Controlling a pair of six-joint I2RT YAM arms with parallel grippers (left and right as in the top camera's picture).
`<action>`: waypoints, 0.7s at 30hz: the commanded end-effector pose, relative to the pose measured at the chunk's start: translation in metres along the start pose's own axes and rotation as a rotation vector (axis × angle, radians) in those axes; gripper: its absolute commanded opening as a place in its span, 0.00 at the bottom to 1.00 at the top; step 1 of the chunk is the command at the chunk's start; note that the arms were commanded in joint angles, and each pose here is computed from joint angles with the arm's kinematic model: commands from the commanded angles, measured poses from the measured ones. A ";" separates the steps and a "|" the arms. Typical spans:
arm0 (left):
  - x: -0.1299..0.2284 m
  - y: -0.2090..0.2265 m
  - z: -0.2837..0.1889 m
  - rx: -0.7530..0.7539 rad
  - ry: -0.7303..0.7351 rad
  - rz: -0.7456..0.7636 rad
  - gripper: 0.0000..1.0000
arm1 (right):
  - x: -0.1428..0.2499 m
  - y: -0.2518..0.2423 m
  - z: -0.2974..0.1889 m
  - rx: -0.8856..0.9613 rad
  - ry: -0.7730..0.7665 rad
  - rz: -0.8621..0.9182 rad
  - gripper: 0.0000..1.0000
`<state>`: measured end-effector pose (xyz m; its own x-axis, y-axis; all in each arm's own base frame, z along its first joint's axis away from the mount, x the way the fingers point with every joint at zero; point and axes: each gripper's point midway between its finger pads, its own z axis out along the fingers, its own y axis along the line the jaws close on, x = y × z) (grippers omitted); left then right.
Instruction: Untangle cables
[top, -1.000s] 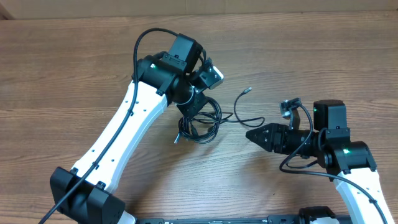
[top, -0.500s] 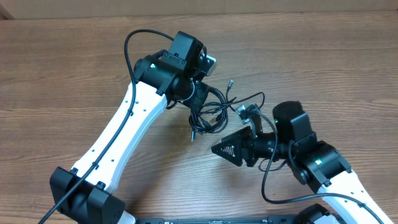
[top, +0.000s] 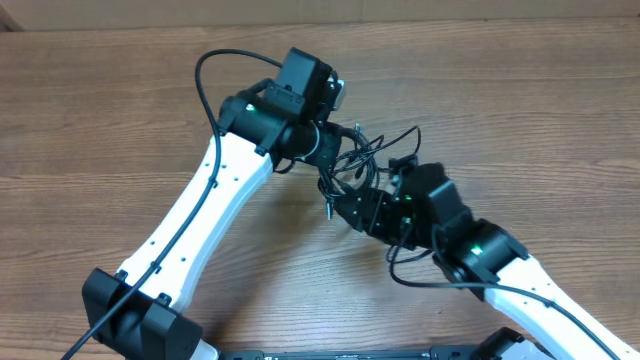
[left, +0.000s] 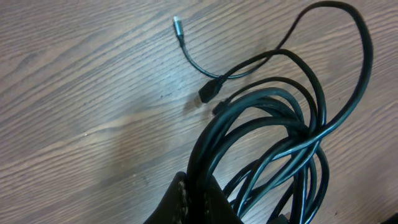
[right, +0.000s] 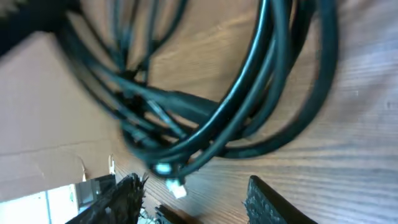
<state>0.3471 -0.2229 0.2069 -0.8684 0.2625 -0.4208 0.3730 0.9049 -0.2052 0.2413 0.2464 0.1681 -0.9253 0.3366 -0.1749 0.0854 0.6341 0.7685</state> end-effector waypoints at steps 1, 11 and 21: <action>-0.004 -0.014 -0.015 -0.044 -0.062 0.017 0.04 | -0.006 -0.008 0.012 0.033 -0.012 0.131 0.53; 0.001 0.001 -0.023 -0.280 -0.098 0.036 0.04 | -0.027 0.006 -0.010 -0.035 -0.107 0.179 0.61; -0.010 -0.028 -0.044 -0.115 -0.180 0.012 0.04 | -0.015 -0.040 0.015 0.158 -0.067 0.244 0.61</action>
<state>0.3408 -0.2289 0.2245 -0.8112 0.2721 -0.5176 0.3219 0.9467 -0.0069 0.2596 0.2197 0.1346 -0.8292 0.5578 -0.0360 0.3800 0.6098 0.6955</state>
